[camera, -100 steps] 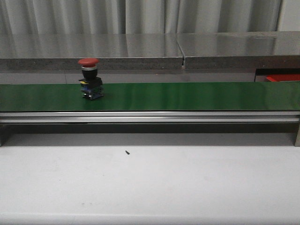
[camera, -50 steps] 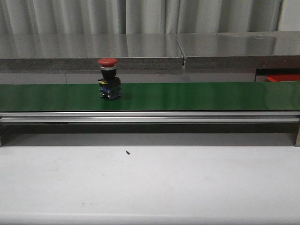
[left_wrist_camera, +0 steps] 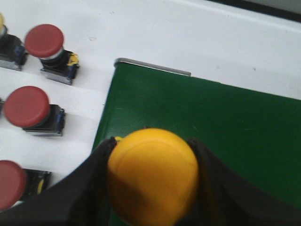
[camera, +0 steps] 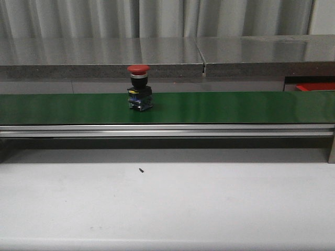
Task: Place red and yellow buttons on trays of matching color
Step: 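Set the yellow button on the green belt and release it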
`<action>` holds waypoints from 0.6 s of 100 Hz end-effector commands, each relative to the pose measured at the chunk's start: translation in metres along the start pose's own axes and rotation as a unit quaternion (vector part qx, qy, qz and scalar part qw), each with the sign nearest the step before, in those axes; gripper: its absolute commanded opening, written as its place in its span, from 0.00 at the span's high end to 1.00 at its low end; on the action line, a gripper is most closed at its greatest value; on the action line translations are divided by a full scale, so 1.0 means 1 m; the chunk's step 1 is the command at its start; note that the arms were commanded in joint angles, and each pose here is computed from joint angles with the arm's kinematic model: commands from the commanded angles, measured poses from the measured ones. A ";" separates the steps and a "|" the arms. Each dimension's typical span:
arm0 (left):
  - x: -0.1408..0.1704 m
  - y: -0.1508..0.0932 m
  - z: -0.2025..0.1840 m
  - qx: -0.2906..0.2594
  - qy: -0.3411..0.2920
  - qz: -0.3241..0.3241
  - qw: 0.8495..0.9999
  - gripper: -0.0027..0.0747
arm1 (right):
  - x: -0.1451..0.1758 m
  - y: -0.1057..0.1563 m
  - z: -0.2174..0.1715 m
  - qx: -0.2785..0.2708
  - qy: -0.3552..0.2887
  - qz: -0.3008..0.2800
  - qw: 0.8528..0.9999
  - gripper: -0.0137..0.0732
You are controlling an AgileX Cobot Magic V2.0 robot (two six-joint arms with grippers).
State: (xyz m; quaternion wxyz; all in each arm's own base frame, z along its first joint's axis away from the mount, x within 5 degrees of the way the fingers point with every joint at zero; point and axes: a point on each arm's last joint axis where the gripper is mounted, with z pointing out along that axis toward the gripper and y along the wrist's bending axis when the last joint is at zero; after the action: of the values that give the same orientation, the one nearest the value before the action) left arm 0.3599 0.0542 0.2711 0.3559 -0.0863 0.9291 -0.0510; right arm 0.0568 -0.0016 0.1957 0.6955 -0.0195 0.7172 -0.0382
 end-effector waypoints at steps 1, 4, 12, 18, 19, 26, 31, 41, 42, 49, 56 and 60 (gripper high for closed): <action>-0.021 -0.010 -0.003 0.007 -0.025 0.019 0.999 0.99 | -0.007 0.000 -0.001 0.001 -0.045 -0.005 0.999 0.92; -0.021 -0.010 0.001 0.007 -0.016 0.021 1.000 0.99 | -0.007 0.000 -0.001 0.001 -0.045 -0.005 0.999 0.92; -0.024 -0.009 0.012 0.009 0.000 0.022 1.000 0.99 | -0.007 0.000 -0.001 0.001 -0.045 -0.005 0.999 0.92; -0.024 -0.009 0.018 0.011 0.012 0.021 1.000 0.99 | -0.007 0.000 -0.001 0.001 -0.045 -0.005 0.999 0.92; -0.025 -0.009 0.019 0.012 0.013 0.022 1.000 0.99 | -0.007 0.000 -0.001 0.001 -0.045 -0.005 0.999 0.92; -0.026 -0.009 0.023 0.015 0.024 0.021 0.999 0.97 | -0.007 0.000 -0.001 0.001 -0.045 -0.005 0.999 0.92; -0.026 -0.009 0.025 0.017 0.031 0.021 0.999 0.93 | -0.007 0.000 -0.001 0.001 -0.045 -0.005 0.999 0.92; -0.028 -0.011 0.023 0.019 0.033 0.023 0.999 0.72 | -0.007 0.000 -0.001 0.001 -0.045 -0.005 0.999 0.92; -0.029 -0.011 0.023 0.019 0.033 0.023 0.999 0.68 | -0.007 0.000 -0.001 0.001 -0.045 -0.005 0.999 0.92; -0.033 -0.012 0.020 0.022 0.029 0.024 0.999 0.44 | -0.007 0.000 -0.001 0.001 -0.045 -0.005 0.999 0.92; -0.037 -0.014 0.017 0.026 0.022 0.023 0.999 0.21 | -0.007 0.000 -0.001 0.001 -0.045 -0.005 0.999 0.92; -0.040 -0.017 0.013 0.028 0.013 0.026 0.999 0.10 | -0.007 0.000 -0.001 0.001 -0.045 -0.005 0.999 0.92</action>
State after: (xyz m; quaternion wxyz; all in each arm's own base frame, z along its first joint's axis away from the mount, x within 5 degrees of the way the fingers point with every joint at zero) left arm 0.4000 0.0506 0.2501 0.2813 -0.0547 0.9558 -0.0662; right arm 0.0568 -0.0016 0.1957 0.6955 -0.0195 0.7172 -0.0382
